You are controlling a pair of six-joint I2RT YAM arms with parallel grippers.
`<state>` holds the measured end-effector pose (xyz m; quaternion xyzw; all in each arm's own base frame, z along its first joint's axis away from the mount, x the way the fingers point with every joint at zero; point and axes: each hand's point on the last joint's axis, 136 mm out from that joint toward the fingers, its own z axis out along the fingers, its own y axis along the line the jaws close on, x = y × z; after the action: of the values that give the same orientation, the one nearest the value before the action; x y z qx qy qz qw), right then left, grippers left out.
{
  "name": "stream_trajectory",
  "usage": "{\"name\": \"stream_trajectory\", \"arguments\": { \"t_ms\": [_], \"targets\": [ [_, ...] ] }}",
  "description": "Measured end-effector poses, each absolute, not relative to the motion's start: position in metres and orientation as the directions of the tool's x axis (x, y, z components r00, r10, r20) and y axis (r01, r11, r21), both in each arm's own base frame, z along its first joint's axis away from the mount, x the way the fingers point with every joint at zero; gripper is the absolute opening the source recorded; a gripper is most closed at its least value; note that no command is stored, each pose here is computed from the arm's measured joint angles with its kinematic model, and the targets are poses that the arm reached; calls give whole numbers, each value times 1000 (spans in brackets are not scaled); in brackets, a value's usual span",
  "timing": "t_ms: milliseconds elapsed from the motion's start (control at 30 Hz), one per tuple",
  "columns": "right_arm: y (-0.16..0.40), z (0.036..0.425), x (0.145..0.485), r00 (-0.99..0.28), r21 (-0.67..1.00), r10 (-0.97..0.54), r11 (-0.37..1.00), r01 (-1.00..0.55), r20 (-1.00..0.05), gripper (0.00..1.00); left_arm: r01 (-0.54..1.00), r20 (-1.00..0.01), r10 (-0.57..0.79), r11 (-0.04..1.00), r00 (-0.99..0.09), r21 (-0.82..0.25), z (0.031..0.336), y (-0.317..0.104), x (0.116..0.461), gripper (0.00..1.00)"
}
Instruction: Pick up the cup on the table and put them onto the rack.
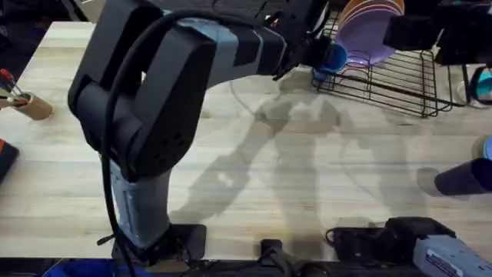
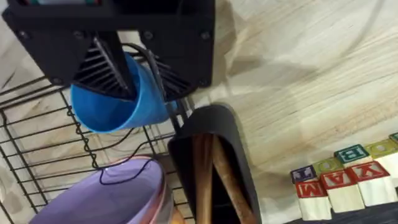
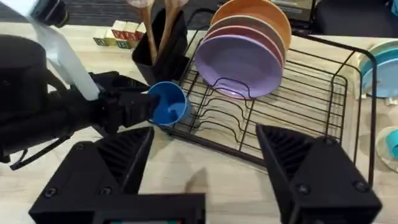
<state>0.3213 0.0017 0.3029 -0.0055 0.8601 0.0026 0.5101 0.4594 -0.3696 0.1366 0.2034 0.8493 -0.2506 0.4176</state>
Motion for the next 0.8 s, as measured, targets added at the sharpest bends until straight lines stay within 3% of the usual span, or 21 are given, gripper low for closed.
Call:
{"name": "stream_trajectory", "arguments": {
  "t_ms": [800],
  "targets": [
    [2, 303, 321, -480, -1, -7, 1000, -12, -877, 995, 549, -796, 148, 796, -587, -256, 138, -365, 455, 367]
  ]
}}
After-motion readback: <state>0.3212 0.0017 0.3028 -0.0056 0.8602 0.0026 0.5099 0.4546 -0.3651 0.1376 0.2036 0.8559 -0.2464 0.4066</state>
